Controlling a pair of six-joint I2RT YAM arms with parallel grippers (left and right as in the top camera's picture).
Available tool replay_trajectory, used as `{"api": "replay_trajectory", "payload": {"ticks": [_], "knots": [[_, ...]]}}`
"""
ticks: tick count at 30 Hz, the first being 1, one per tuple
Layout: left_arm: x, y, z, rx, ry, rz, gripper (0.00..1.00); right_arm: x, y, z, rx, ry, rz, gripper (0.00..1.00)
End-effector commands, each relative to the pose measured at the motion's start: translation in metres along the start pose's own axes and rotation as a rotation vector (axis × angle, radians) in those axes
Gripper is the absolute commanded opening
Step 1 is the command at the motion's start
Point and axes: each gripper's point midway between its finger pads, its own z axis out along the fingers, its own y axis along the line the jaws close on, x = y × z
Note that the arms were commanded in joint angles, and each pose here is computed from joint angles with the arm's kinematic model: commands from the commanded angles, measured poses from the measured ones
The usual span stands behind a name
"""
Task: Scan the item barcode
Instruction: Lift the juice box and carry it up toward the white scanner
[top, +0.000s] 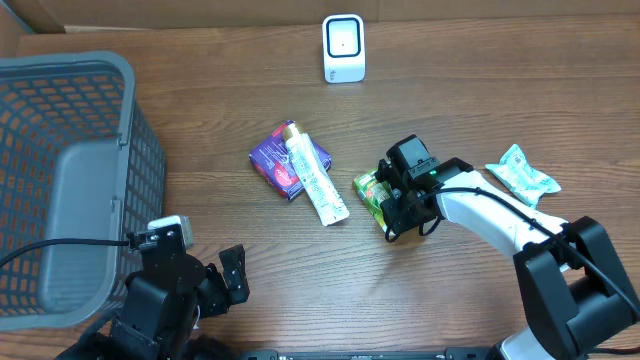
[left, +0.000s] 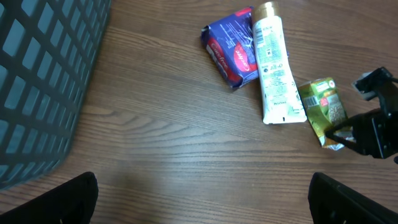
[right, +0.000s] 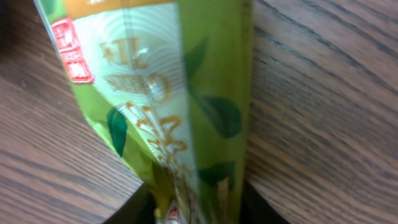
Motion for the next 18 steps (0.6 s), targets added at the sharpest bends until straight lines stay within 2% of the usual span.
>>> {"api": "replay_trajectory", "payload": {"ticks": [1, 9, 18], "knots": [[-0.001, 0.0, 0.001, -0.003, -0.003, -0.015, 1.0, -0.002, 0.005, 0.0, -0.055, -0.002, 0.032, 0.25], [-0.001, 0.0, 0.001, -0.003, -0.003, -0.015, 1.0, -0.018, 0.022, -0.025, -0.258, -0.036, 0.05, 0.24], [-0.001, 0.0, 0.001, -0.003, -0.004, -0.015, 1.0, -0.039, 0.045, -0.112, -0.584, -0.122, 0.017, 0.18]]}}
